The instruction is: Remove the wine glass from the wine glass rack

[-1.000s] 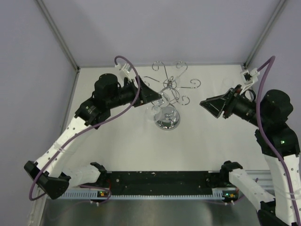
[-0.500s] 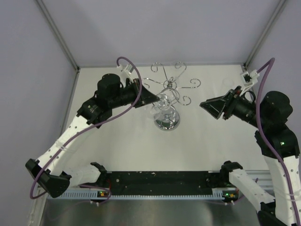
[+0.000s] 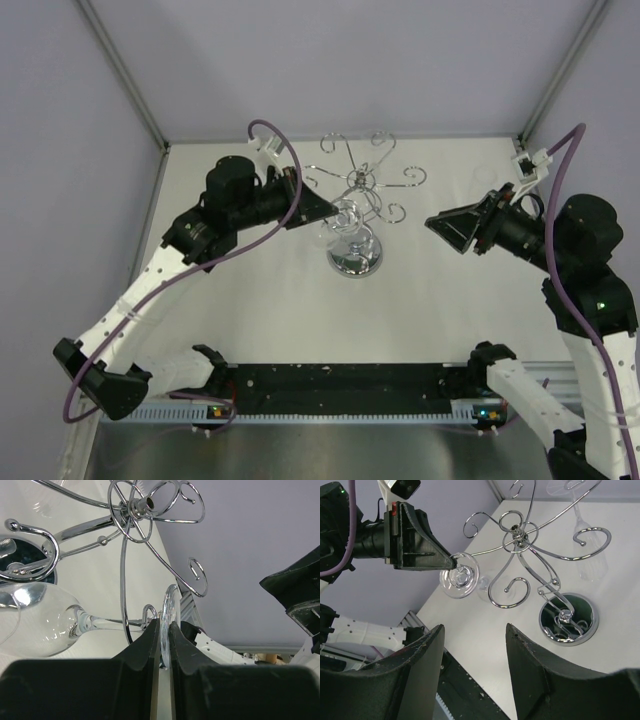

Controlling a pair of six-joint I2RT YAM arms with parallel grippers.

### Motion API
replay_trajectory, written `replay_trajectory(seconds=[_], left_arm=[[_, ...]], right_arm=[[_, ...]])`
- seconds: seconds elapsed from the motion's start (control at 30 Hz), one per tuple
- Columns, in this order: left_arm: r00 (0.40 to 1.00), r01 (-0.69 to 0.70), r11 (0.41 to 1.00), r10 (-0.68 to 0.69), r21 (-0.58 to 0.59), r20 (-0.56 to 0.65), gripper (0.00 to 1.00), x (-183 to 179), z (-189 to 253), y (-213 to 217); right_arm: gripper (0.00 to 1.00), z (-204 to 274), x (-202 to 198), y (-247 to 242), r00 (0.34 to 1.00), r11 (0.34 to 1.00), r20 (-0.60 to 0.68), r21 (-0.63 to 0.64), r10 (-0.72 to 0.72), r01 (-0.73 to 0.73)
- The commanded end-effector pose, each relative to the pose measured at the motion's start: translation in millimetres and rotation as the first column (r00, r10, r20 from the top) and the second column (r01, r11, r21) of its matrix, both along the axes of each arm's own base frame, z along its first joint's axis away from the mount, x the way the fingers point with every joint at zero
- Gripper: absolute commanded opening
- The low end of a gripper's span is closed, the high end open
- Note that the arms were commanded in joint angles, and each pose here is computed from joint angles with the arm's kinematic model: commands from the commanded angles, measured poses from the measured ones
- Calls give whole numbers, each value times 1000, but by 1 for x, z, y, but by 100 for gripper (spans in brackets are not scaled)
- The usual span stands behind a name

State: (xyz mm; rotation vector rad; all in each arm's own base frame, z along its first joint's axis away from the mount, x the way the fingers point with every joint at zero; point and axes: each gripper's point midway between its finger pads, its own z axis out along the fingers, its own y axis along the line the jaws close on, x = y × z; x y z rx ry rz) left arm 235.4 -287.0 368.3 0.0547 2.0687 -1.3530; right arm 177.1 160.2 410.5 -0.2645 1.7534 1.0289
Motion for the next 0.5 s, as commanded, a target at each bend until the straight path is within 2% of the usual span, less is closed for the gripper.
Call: replay_trajectory(seconds=[0.0,0.47], left_arm=[[993,47,997,-40,-56,111,0,-19,43,5],[988,12,1000,-8,-26,155,0,-27,51,20]], right_arm=[[52,16,-1,1,998,1000,57,25,0,-2],[52,18,-3,1,999,999,48,39,-3,1]])
